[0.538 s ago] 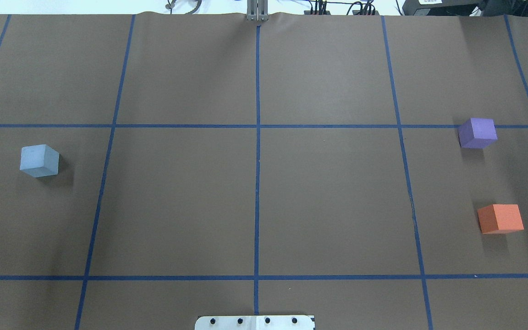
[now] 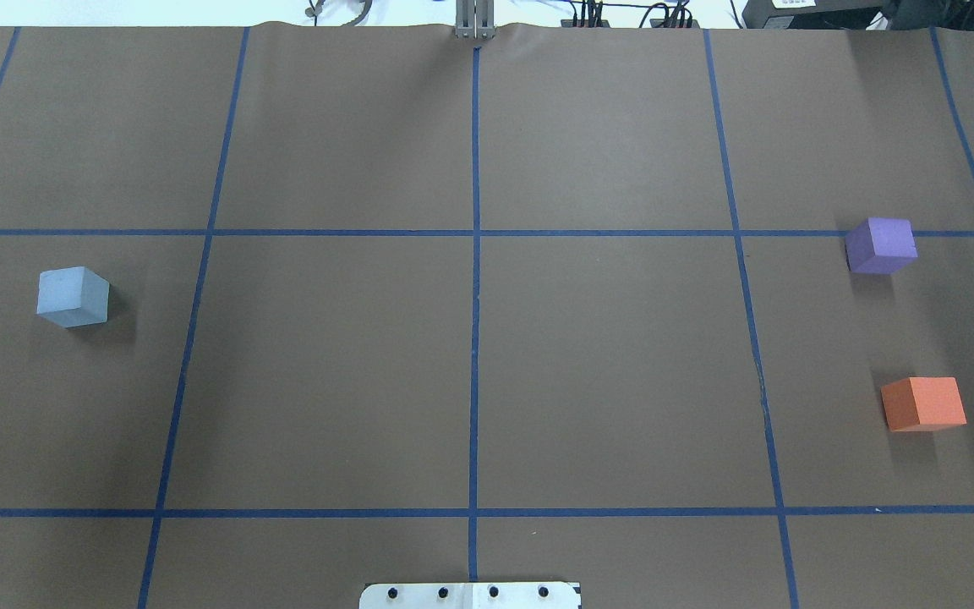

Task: Place blue block between orange and purple blocks

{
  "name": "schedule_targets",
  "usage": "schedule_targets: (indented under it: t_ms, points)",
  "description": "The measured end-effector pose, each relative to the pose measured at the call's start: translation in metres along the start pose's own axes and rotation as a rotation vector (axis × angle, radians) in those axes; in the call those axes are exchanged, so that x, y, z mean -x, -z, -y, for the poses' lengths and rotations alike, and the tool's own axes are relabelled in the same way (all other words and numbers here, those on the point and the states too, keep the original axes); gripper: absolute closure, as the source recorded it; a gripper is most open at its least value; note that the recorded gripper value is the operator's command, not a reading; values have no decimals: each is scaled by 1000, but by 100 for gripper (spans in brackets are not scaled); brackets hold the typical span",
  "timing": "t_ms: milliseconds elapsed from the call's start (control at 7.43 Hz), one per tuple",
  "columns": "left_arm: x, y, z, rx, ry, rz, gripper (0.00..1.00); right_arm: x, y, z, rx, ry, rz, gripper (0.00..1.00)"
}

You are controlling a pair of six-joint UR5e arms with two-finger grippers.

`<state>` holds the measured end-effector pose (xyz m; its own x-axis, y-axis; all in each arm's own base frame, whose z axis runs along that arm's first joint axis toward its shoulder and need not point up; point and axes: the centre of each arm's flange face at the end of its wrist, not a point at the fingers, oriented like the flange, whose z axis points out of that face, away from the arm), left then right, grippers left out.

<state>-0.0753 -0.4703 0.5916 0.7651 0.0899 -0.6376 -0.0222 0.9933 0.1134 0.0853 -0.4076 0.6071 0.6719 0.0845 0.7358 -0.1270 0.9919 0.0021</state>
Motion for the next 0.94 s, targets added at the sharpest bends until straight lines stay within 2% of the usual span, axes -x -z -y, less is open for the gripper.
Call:
schedule_targets:
  t_ms: [404, 538, 673, 942]
  points:
    - [-40, 34, 27, -79, -67, -6, 0, 5, 3, 2, -8, 9, 4, 0]
    - [-64, 42, 42, -100, -47, -17, 0, 9, 5, 4, -13, 18, 7, 0]
    - [-90, 34, 51, -91, 5, -32, 0, 17, 10, 7, -22, 33, 12, 0]
    - [-162, -10, 61, -67, 160, -81, 0, 30, 13, 9, -28, 58, 19, 0]
